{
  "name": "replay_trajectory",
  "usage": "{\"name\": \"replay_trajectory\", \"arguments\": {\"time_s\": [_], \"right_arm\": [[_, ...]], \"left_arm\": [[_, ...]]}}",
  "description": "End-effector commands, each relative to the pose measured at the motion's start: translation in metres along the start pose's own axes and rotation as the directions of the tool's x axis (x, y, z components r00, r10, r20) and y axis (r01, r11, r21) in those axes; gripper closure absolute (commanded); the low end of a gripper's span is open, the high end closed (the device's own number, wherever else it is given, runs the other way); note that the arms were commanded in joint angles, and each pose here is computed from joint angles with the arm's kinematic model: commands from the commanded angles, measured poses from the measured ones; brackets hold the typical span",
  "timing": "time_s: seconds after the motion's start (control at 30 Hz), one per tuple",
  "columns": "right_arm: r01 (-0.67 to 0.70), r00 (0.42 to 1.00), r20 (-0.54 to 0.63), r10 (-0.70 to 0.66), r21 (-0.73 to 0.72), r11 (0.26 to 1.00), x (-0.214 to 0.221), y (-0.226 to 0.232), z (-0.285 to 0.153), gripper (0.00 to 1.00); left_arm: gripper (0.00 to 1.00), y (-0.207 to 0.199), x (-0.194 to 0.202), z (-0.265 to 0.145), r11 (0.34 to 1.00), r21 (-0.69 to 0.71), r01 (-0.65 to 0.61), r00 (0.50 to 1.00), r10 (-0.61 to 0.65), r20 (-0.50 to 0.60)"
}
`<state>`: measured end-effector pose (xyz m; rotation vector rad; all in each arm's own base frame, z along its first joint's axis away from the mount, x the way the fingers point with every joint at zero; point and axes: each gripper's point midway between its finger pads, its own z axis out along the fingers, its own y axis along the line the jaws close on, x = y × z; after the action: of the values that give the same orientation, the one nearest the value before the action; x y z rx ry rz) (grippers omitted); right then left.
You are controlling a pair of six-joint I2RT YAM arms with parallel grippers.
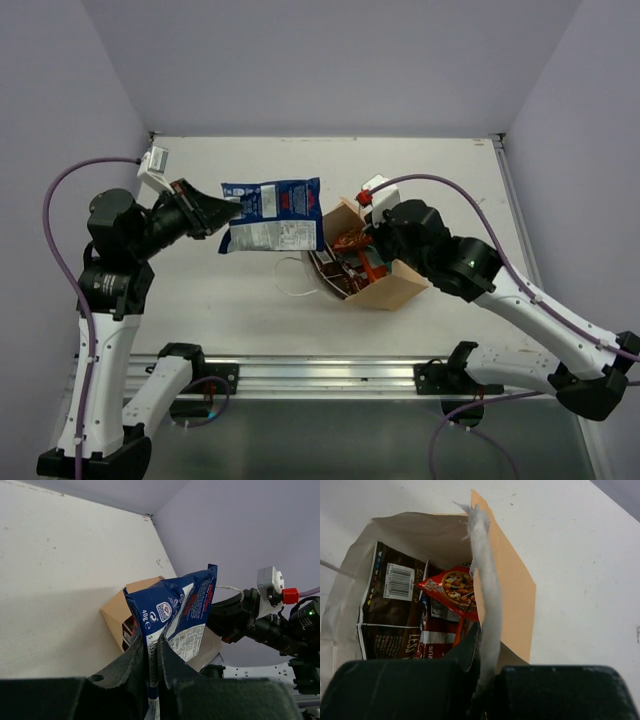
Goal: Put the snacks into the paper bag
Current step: Pick up the snack from the center of the board, then place the snack in the paper bag.
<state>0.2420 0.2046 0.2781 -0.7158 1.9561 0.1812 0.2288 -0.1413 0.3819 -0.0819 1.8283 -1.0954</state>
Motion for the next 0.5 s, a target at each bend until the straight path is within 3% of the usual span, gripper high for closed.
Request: {"name": "replay_trajectory", "arguments": {"time_s": [0.0, 0.47], "right_arm": [[-0.059, 0.994, 0.094, 0.062, -0.029, 0.998, -0.035, 0.019, 0.002, 1.0], [-0.131, 0.986, 0.086, 0.142, -0.122, 0.984, -0.041, 0.069, 0.001, 1.0]], "left_arm": [[1.0, 0.009, 0.025, -0.003, 0.998, -0.017, 0.061, 0.995, -0.062, -0.077], [1.0, 0.043, 0.09, -0.027, 0.981, -0.129, 0.143, 0.973, -0.163, -0.165]]}}
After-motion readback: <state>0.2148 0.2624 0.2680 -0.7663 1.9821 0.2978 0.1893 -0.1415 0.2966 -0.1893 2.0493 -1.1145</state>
